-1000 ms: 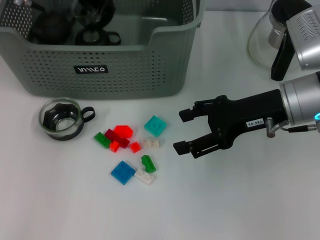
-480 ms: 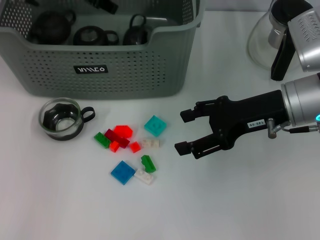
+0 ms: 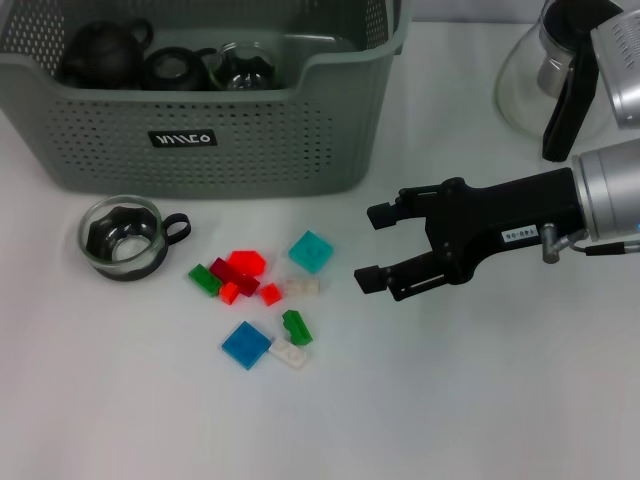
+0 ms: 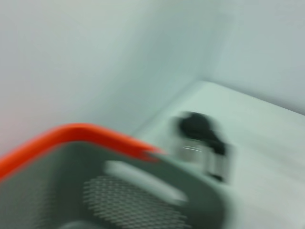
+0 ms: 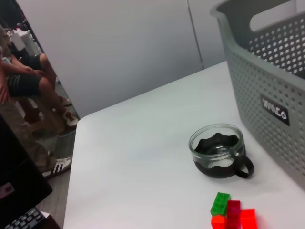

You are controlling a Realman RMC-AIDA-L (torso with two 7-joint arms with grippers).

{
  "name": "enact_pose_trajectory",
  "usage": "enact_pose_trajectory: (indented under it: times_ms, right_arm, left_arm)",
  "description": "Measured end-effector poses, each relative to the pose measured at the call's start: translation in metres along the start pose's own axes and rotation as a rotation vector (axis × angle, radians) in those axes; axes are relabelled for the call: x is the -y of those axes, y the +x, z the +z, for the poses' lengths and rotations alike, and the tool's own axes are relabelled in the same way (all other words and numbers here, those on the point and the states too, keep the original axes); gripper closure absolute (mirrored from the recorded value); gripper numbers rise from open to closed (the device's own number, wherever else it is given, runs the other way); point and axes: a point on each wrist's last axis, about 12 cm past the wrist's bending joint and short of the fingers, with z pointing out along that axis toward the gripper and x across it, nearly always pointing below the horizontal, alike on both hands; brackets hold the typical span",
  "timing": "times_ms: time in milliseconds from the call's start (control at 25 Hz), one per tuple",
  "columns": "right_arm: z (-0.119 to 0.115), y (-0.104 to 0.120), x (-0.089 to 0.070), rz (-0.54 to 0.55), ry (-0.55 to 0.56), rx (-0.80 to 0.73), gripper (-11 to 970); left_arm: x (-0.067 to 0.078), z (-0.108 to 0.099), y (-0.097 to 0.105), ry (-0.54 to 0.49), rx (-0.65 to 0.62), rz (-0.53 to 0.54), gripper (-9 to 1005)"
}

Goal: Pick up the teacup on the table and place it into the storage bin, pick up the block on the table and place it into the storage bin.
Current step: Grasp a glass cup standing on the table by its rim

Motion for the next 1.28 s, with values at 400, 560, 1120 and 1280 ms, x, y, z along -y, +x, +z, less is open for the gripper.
enact_pose_trajectory:
  times_ms: [400, 560, 1120, 1280]
  right_arm:
    - [0.002, 0.000, 0.002, 0.012, 0.014, 0.005, 15]
    - [0.003, 0.000, 0.002, 0.022, 0.013, 0.010, 14]
    - [0.004, 0.002, 0.003, 0.043, 0.014, 0.022, 15]
    - [0.004, 0.003, 0.003, 0.053, 0.018, 0.023, 14]
  left_arm:
    - [0.055, -0.017, 0.050, 0.145, -0.081, 0.243, 198]
    - [0.068, -0.007, 0.078, 0.146, -0.184, 0.263, 199]
    - [0.058, 0.050, 0.112, -0.040, -0.565, 0.318, 201]
    - [0.050, 0.061, 0.121, -0.080, -0.627, 0.311, 200]
